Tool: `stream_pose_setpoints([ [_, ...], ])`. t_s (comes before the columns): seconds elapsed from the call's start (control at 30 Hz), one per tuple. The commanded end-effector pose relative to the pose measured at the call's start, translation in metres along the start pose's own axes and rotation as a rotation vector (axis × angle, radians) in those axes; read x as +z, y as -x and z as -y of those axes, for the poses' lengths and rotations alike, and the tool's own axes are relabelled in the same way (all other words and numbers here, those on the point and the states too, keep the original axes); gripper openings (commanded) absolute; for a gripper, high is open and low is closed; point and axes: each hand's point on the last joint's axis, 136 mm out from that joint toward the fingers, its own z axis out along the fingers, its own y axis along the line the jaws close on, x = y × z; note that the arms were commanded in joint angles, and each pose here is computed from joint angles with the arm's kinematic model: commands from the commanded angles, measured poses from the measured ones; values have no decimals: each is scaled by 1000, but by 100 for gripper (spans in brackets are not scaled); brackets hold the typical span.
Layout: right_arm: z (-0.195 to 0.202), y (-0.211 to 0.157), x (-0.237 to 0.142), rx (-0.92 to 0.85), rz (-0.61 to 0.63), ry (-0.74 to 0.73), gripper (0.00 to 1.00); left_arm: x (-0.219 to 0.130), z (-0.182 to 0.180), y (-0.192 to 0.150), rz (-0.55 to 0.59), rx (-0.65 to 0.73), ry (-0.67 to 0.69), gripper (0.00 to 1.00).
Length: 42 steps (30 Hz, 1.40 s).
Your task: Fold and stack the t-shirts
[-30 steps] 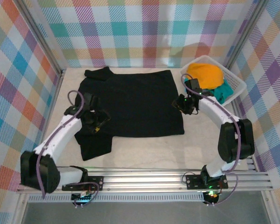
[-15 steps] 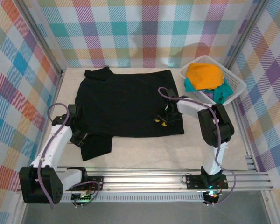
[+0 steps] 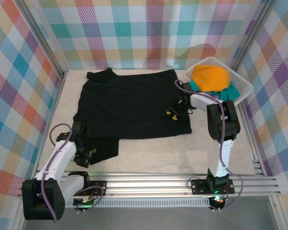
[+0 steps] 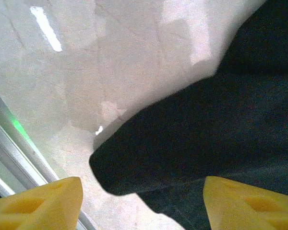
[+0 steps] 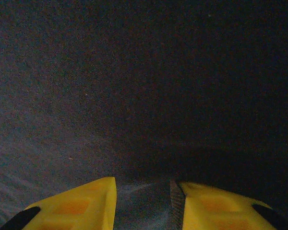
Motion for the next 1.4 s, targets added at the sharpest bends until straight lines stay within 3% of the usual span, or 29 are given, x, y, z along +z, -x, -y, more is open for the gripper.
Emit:
stream_pose_setpoints([
  [0.0, 38, 14, 7, 15, 14, -130, 37, -8, 5, -6, -31, 38, -22, 70],
  [0.27, -3, 24, -26, -122, 83, -2, 42, 1, -4, -8, -30, 111, 38, 65],
  [0.53, -23, -11, -77, -188, 141, 88, 44, 27, -8, -46, -85, 217, 77, 62],
  [0.67, -22, -29, -93, -196, 162, 95, 44, 39, -12, -52, -92, 206, 80, 50],
  [0.77, -20, -43, -101, -202, 175, 104, 44, 44, 10, -58, -111, 217, 0, 29],
  [0.87, -7, -54, -104, -187, 189, 91, 43, 42, 29, -57, -86, 254, -41, 23],
  [0.93, 13, -59, -110, -164, 237, 51, 43, 40, 34, -53, -56, 285, -39, 2],
  [0.97, 27, -60, -112, -139, 261, 13, 44, 38, 33, -51, -46, 292, -35, 0],
  [1.17, 118, -60, -115, 153, 303, -111, 44, -2, 18, -34, 70, 282, -90, 0],
  [1.37, 143, -43, -99, 255, 287, -142, 42, -20, 0, -29, 95, 282, -72, 0],
])
